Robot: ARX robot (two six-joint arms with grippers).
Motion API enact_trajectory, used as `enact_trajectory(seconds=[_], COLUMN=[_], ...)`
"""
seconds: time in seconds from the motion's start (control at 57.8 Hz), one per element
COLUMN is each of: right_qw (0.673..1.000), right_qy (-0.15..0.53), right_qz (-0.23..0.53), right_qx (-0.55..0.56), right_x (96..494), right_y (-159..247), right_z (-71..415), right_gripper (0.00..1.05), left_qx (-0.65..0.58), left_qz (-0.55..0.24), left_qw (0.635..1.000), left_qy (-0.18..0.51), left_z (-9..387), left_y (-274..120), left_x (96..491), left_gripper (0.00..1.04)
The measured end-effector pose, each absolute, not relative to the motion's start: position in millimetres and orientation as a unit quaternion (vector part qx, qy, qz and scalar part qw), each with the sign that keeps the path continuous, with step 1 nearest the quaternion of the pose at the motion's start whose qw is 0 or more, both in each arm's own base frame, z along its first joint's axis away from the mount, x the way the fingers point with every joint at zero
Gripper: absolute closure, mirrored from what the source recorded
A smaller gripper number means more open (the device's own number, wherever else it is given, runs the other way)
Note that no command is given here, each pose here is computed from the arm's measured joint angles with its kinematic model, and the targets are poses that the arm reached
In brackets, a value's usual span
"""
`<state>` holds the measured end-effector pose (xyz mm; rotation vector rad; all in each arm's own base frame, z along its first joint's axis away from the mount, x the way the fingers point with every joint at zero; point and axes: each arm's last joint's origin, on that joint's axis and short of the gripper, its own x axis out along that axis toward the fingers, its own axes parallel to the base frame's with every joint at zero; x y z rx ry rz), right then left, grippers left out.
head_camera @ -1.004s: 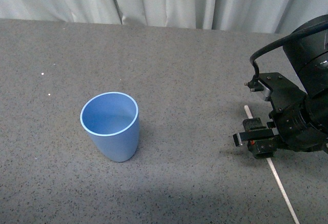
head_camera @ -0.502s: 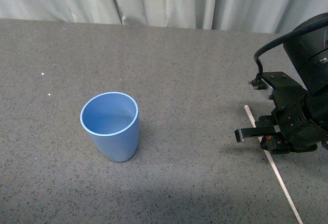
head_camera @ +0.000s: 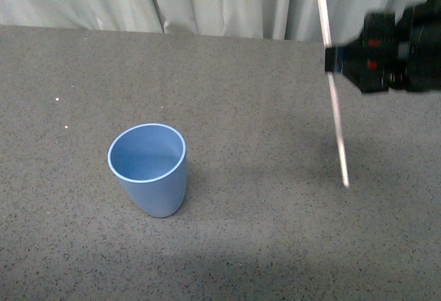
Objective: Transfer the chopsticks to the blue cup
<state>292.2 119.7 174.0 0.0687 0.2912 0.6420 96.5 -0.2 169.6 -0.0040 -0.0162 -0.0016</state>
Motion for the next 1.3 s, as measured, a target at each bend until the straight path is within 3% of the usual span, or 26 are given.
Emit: enact_trajectory(seconds=[0.069,0.19,0.589,1.126,1.299], right_qw=[0.927,0.911,0.873,0.866,0.862], right_qy=[0.077,0.059,0.072,0.133,0.137], right_qz=[0.365,0.408,0.480,0.479,0.486], right_qx=[0.034,0.032,0.048,0.049,0.041], right_x=[288,287,297,294,292], right_y=[139,163,229,240,241], right_z=[185,184,158,114,112], right_gripper=[1.04,1.04,1.04,1.03,0.76], left_qx=[-0.002,-0.002,-0.002,-0.002,-0.002], left_qz=[-0.001,-0.001,-0.001,-0.001,-0.001], left_qw=[1.000,1.000,1.000,1.000,1.000], left_qy=[-0.008,-0.008,-0.008,-0.008,-0.008], left_z=[170,170,170,170,170], left_y=[0,0,0,0,0], left_x=[97,97,97,97,97], left_gripper=[0.07,0.07,0.07,0.07,0.07])
